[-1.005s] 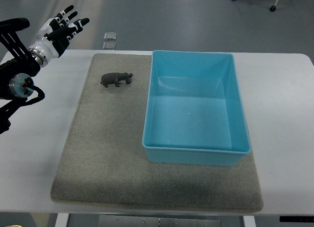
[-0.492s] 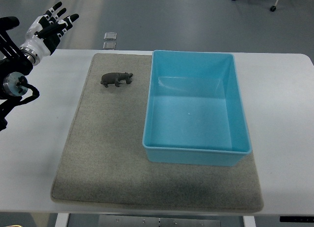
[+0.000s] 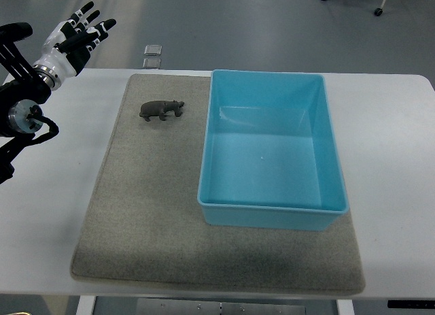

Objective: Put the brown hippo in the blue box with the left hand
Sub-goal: 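Reach the left hand forward over the brown hippo figurine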

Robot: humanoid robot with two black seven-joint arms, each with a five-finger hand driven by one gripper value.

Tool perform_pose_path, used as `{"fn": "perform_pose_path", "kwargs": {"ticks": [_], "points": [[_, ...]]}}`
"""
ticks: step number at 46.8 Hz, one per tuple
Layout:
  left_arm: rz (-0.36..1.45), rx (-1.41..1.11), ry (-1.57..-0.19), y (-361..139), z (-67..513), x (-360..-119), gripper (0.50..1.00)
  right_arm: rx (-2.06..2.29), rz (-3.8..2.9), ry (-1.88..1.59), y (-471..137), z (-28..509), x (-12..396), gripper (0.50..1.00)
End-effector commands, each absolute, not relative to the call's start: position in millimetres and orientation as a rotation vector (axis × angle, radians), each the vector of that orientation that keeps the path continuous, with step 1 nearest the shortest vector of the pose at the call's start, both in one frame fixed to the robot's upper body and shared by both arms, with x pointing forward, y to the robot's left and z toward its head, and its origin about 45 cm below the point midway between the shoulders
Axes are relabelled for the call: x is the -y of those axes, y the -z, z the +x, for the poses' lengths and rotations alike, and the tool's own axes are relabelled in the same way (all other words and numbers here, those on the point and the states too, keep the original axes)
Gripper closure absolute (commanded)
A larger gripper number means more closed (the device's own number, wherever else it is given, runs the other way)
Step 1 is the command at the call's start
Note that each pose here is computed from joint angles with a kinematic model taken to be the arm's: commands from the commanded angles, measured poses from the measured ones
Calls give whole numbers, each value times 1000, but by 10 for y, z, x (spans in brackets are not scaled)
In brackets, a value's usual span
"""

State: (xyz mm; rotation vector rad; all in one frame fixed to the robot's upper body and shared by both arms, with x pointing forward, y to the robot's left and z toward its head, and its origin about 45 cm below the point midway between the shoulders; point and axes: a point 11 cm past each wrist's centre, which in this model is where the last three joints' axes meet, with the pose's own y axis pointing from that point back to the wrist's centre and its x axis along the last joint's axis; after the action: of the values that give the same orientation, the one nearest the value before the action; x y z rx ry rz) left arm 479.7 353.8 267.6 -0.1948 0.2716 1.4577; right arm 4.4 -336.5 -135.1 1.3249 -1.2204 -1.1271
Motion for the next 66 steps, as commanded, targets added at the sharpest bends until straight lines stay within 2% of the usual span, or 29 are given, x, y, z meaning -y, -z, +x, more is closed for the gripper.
{"fn": "perform_pose_path", "kwargs": {"ticks": [1, 11, 23, 31, 38, 44, 52, 60, 66], "points": [[-195, -268, -1452, -2683, 4798, -3534, 501, 1220, 1325, 1127, 1351, 44, 3365, 564], [-120, -201, -1428, -2664, 4788, -3498, 510, 1220, 1325, 1127, 1351, 44, 3365, 564], [91, 112, -1326, -2742, 4781, -3391, 523, 1220, 1325, 1127, 1351, 44, 3365, 564], [302, 347, -1217, -2728, 4766, -3303, 529, 1220, 1325, 1127, 1351, 44, 3365, 564], [413, 454, -1154, -2690, 4747, -3289, 527, 1220, 1325, 1127, 1351, 44, 3365, 564], [440, 479, -1146, -2691, 4758, -3280, 504, 1220, 1325, 1127, 1351, 44, 3365, 564], [432, 477, -1143, -2691, 4759, -3241, 501, 1220, 1325, 1127, 1351, 44, 3365, 564], [431, 484, -1126, -2703, 4763, -3193, 512, 1220, 1325, 1127, 1351, 44, 3365, 564], [500, 541, -1057, -2660, 4755, -3095, 521, 1220, 1325, 1127, 1351, 44, 3365, 564]]}}
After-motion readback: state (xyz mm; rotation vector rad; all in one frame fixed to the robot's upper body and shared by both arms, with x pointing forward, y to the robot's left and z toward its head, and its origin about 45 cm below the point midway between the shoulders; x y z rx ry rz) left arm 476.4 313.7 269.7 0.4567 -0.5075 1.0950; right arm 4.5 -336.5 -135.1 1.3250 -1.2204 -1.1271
